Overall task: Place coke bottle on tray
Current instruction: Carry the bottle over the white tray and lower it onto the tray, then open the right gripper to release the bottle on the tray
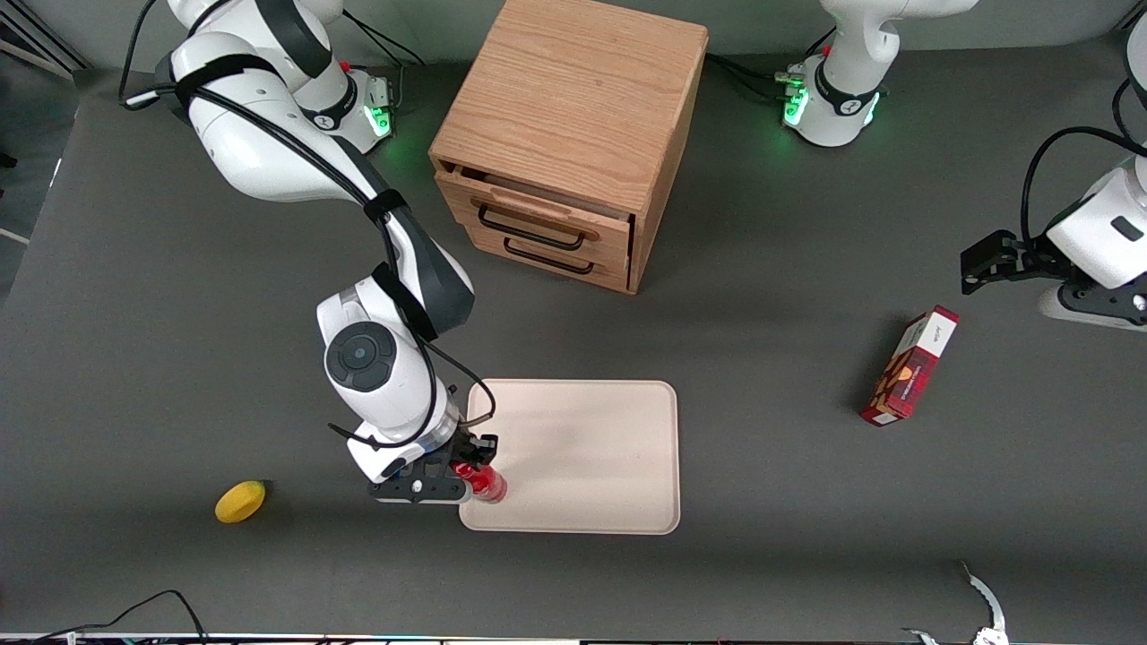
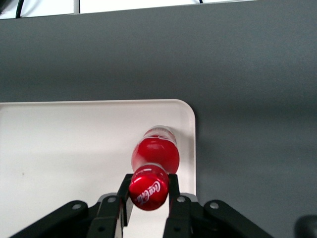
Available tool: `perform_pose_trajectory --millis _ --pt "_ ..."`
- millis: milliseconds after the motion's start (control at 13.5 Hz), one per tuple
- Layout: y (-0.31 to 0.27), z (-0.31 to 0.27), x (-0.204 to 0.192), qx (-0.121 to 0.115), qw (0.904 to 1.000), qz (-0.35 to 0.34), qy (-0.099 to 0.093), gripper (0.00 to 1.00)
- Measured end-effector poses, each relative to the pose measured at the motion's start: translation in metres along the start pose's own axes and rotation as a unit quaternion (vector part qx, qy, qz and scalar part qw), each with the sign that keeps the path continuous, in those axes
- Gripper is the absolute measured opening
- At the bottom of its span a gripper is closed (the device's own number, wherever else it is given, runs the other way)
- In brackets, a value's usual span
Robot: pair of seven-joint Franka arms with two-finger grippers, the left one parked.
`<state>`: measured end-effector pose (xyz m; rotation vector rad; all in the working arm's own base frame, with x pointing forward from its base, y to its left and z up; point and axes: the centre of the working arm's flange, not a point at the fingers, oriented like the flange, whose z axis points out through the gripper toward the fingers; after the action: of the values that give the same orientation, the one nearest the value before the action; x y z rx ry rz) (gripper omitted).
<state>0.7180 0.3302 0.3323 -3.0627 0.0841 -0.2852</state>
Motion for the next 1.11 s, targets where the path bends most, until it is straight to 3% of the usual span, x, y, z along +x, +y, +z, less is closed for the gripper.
perform_pose_trajectory --millis 446,520,966,1114 --pt "-0.0003 0.006 0.0003 0.002 1.0 0.0 0.002 0.31" --pt "-0.0003 0.0061 0.0005 0.002 1.0 0.0 0.002 0.35" --pt "-0.0012 0.0039 0.0016 0.004 1.0 0.0 0.005 0.98" --pt "-0.0018 0.0035 0.0014 0.004 1.0 0.0 0.006 1.0"
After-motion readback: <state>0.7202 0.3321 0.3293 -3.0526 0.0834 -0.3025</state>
